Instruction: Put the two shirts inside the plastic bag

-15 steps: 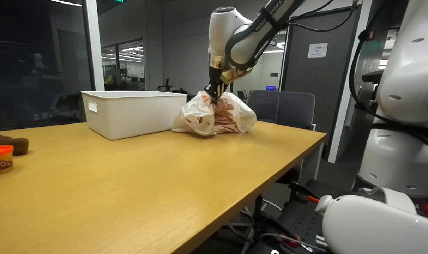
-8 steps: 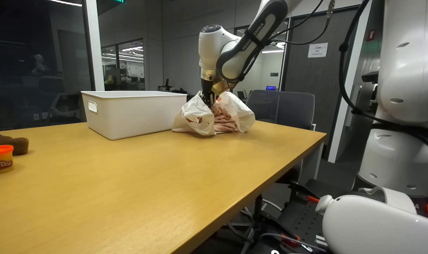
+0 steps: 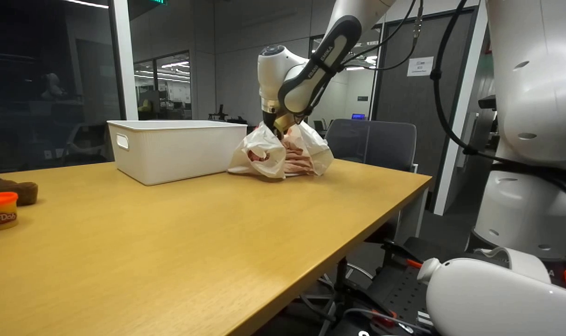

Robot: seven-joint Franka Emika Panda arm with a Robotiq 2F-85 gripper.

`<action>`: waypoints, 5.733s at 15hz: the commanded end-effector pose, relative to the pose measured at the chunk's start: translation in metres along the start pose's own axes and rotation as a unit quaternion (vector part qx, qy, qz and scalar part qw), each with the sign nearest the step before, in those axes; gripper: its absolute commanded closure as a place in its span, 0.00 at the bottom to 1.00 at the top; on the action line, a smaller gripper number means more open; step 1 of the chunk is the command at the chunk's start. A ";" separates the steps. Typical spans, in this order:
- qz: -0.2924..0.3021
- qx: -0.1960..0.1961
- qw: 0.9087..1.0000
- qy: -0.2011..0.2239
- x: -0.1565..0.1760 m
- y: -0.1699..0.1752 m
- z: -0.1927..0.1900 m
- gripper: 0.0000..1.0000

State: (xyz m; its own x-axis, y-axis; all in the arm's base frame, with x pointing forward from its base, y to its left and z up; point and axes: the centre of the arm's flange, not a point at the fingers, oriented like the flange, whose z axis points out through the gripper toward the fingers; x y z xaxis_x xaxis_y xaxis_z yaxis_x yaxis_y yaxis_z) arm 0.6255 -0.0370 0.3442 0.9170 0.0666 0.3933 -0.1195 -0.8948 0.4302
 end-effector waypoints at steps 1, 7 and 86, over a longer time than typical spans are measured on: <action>0.012 0.000 1.000 0.006 0.008 0.008 -0.013 0.29; -0.035 0.053 0.997 -0.052 -0.012 0.033 -0.063 0.00; -0.143 -0.063 0.949 0.274 -0.094 -0.004 -0.264 1.00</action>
State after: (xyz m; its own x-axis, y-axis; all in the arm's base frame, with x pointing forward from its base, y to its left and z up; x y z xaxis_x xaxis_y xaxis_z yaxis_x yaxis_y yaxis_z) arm 0.4403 0.0757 0.5141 0.6000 0.5509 0.5800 0.0469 -0.7480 0.6620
